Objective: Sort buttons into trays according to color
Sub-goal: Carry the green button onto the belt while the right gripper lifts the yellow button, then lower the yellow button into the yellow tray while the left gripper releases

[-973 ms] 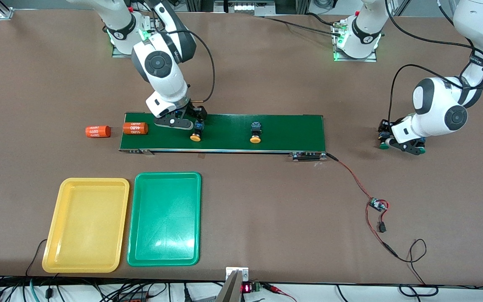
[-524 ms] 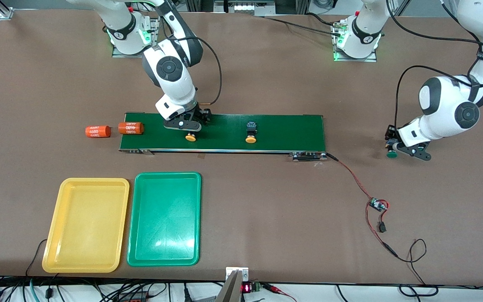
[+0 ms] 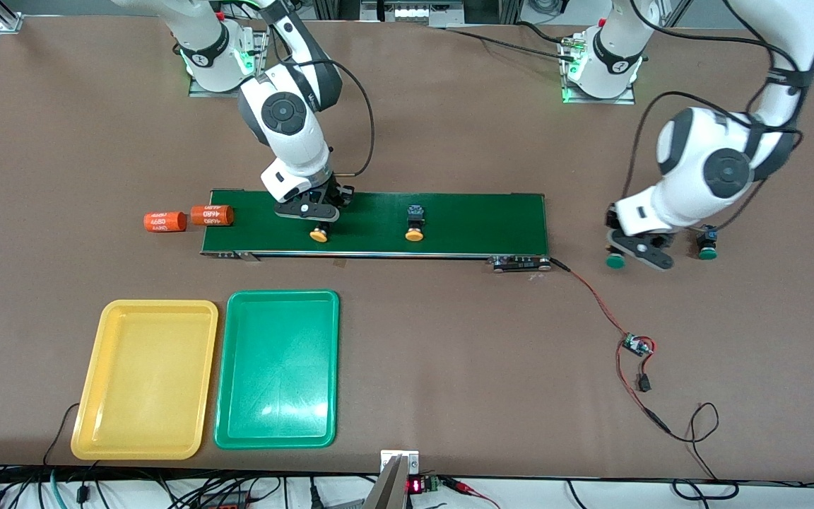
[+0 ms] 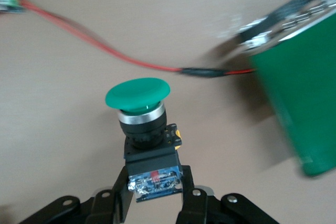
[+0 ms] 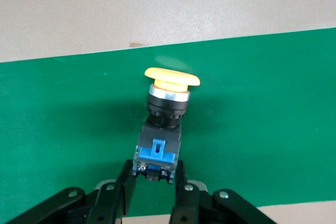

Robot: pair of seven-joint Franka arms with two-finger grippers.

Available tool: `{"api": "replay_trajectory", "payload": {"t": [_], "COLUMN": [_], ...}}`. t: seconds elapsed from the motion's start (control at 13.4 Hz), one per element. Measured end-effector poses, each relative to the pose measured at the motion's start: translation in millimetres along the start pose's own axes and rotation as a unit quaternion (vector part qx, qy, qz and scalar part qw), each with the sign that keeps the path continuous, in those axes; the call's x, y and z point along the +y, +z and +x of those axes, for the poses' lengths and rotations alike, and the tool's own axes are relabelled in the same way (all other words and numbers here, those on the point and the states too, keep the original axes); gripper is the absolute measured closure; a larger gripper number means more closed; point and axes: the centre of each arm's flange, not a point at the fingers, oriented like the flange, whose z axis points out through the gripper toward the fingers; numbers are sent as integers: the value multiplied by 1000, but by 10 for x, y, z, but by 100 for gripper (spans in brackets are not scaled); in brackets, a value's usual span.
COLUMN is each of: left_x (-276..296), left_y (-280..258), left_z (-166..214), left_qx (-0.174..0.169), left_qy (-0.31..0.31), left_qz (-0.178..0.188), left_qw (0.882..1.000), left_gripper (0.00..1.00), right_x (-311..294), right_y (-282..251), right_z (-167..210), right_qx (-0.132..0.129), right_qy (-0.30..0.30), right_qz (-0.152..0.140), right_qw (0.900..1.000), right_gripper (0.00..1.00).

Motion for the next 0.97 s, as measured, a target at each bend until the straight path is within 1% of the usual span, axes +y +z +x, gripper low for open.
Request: {"api": "replay_trajectory", "payload": {"t": [0.15, 0.22, 0.37, 0.52, 0.67, 0.75, 0.97], "left_x": [516, 746, 1207, 1594, 1752, 1749, 1693], "left_y": [23, 40, 77, 106, 134, 154, 293], "left_z": [113, 147, 189, 198, 198, 209, 252], "left_qx": [-8, -11, -16, -18, -25, -28, -37], "left_qy": [-39, -61, -101, -142, -181, -192, -207], "left_qz": [1, 3, 9, 7, -17, -29, -40], "left_qw": [999, 998, 995, 990, 983, 981, 977], "left_gripper": [60, 60, 60, 60, 60, 60, 60], "right_x": [123, 246, 644, 1127, 1568, 1746, 2137], "right_y": [18, 0, -251, -789, -1358, -1528, -1633], "right_z": [105, 221, 632, 1133, 1529, 1663, 1913], "right_qx": [-1, -1, -5, -20, -19, -14, -2], "right_qy": [14, 24, 28, 24, 22, 18, -1], "right_qz": [-3, -3, -4, -6, 0, 3, 5], "right_qw": [1000, 1000, 1000, 999, 1000, 1000, 1000], "right_gripper": [66, 66, 66, 66, 66, 66, 66]}}
